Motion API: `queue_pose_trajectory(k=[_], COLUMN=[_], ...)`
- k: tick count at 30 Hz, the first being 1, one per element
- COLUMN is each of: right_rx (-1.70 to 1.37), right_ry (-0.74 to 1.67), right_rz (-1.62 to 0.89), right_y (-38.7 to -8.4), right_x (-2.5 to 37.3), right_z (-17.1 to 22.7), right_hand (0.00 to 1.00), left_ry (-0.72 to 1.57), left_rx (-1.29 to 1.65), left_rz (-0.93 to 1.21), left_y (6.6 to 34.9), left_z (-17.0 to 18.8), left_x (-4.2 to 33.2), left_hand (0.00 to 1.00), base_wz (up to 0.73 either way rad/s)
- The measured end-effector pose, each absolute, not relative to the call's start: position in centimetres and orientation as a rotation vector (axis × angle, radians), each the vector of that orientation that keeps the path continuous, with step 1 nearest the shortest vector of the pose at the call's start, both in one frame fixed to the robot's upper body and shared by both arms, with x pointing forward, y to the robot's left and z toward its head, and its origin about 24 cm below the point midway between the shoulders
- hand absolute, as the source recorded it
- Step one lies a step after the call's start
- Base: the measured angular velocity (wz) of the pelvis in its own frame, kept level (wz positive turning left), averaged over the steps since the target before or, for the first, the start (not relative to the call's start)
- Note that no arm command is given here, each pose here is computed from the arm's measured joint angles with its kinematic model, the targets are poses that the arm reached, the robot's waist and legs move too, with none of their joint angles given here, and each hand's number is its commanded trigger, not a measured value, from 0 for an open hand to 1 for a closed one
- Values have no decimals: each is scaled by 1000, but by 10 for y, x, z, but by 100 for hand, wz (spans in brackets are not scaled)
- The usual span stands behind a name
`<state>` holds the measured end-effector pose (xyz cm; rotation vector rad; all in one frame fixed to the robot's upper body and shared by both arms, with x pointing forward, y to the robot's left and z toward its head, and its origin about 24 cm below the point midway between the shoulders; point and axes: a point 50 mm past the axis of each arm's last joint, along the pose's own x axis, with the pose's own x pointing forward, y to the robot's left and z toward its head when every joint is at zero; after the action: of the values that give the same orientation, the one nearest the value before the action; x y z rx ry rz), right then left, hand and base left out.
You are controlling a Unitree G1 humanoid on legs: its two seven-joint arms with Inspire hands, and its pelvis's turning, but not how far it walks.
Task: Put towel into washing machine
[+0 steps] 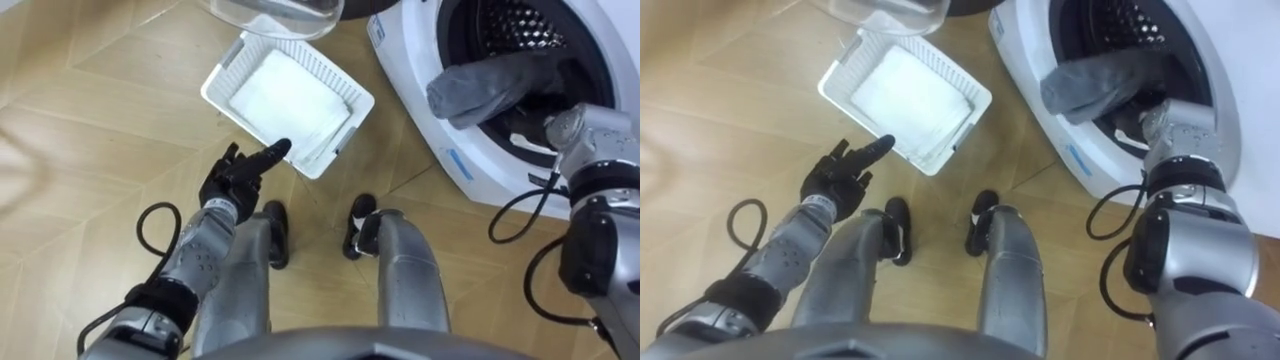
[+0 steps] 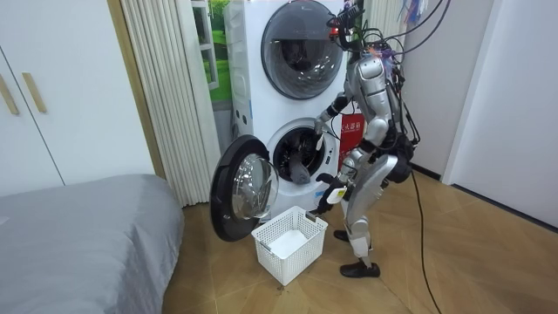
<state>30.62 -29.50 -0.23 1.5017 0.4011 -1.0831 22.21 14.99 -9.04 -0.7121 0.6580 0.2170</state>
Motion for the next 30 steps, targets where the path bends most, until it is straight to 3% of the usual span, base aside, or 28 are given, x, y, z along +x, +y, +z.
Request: queue_pose_trajectory(k=[9, 16, 22, 26, 30], right_rx=[1494, 1419, 1003, 605, 384], right_ry=[387, 444, 709, 971, 1139], right_rz=[-1185, -1318, -1333, -1161, -972], right_y=[-297, -293, -280, -274, -269], right_x=[285, 234, 154, 93, 63], right_z=[-25, -73, -127, -150, -158], right_hand=[0, 0, 0, 0, 0], left_ry=[709, 801, 957, 1091, 1139], left_rx=[-635, -462, -180, -24, 78], left_rz=[234, 245, 230, 292, 282], left_y=[156, 170, 201, 232, 237], left_z=[-102, -121, -144, -156, -158], left_x=[216, 196, 149, 99, 81], left_hand=[0, 0, 0, 0, 0], base_wz=[-1, -1, 4, -9, 1])
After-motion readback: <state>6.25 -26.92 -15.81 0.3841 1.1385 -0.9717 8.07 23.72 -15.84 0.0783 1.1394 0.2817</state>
